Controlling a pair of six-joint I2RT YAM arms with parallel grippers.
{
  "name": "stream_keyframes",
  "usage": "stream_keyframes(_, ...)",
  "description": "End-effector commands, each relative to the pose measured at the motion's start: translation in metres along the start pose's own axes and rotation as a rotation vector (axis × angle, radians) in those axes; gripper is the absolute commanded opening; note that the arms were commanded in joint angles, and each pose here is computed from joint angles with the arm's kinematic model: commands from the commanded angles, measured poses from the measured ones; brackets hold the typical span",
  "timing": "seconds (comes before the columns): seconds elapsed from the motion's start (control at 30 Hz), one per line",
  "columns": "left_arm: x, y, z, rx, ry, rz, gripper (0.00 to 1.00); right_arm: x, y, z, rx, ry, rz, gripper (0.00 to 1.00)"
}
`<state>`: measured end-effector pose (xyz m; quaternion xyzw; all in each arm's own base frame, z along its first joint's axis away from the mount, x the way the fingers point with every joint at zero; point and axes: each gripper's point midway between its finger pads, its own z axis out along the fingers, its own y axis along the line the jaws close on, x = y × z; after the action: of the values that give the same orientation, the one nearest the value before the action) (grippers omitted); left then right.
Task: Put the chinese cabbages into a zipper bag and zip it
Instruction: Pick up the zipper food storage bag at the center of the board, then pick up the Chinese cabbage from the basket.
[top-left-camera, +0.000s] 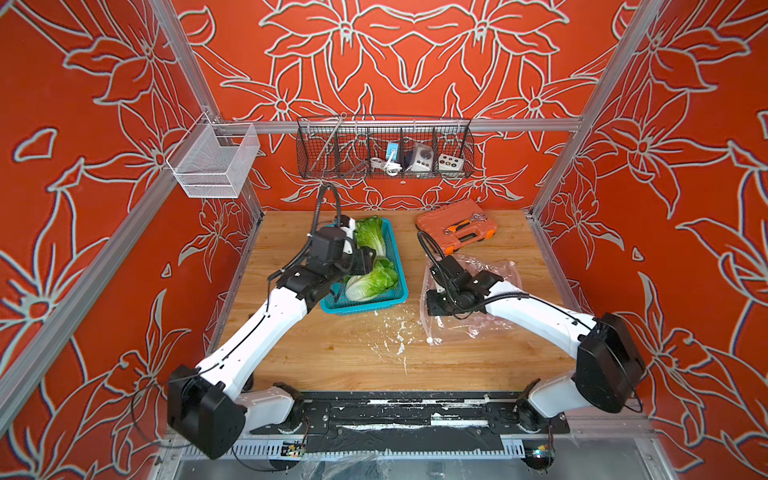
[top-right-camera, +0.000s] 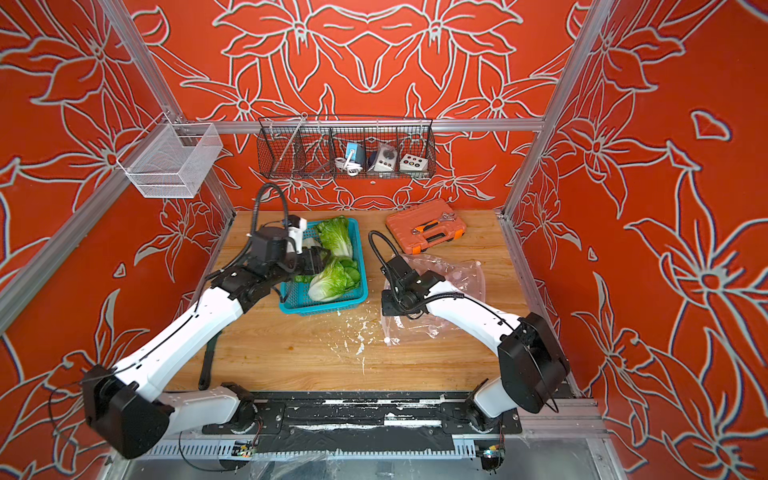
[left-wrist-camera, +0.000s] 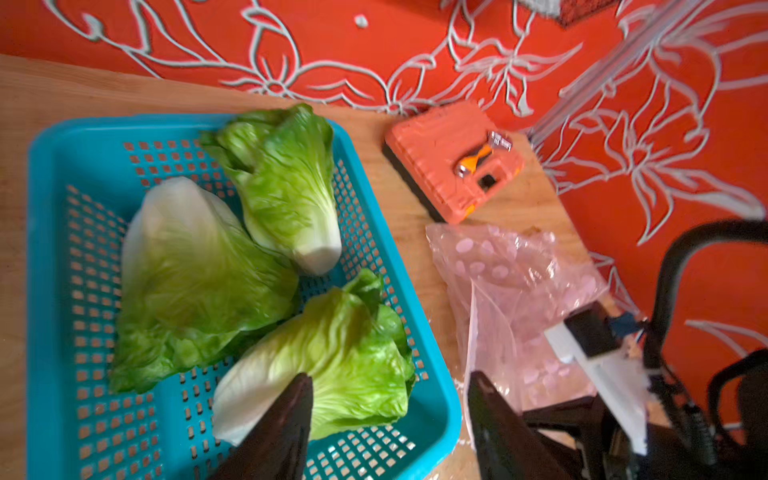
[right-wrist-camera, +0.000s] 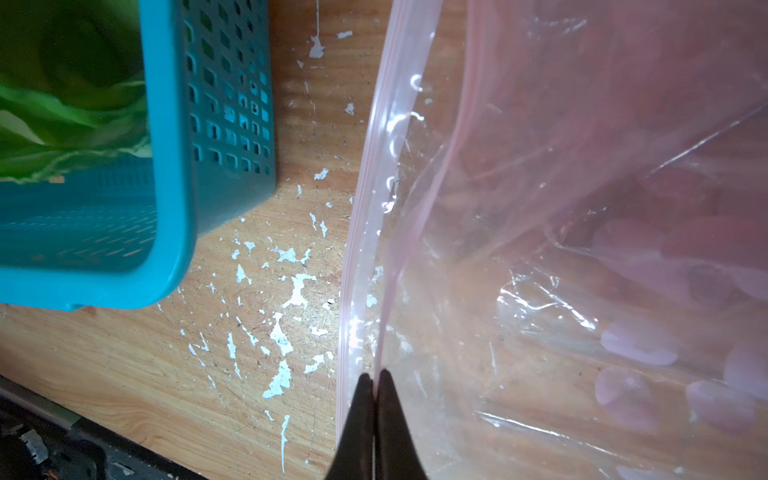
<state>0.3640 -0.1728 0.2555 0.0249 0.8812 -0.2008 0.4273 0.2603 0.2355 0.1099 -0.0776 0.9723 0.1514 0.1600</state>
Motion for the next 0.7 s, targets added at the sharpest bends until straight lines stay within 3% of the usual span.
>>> stream_keyframes(0.0, 0.012, 0.017, 0.018, -0.131, 0.117, 0.132, 0.63, -0.007, 0.005, -0.012, -0.039, -0.023, -0.019, 0.00)
stream_keyframes(0.1, 0.012, -0.001, 0.033, -0.143, 0.179, 0.202, 0.65, -0.005, 0.004, -0.015, -0.049, -0.023, -0.012, 0.00)
stream_keyframes(0.23, 0.040, -0.012, 0.047, -0.210, 0.280, 0.290, 0.67, -0.003, 0.002, -0.014, -0.053, -0.030, -0.006, 0.00)
stream_keyframes(0.33, 0.059, -0.002, 0.058, -0.317, 0.348, 0.362, 0.76, 0.000, 0.001, -0.008, -0.062, -0.013, -0.003, 0.00)
stream_keyframes(0.47, 0.086, 0.016, 0.076, -0.417, 0.458, 0.406, 0.77, 0.000, 0.002, -0.005, -0.072, -0.009, 0.003, 0.00)
stream_keyframes(0.67, 0.122, 0.041, 0.096, -0.495, 0.537, 0.434, 0.81, -0.003, -0.002, -0.006, -0.069, -0.016, 0.006, 0.00)
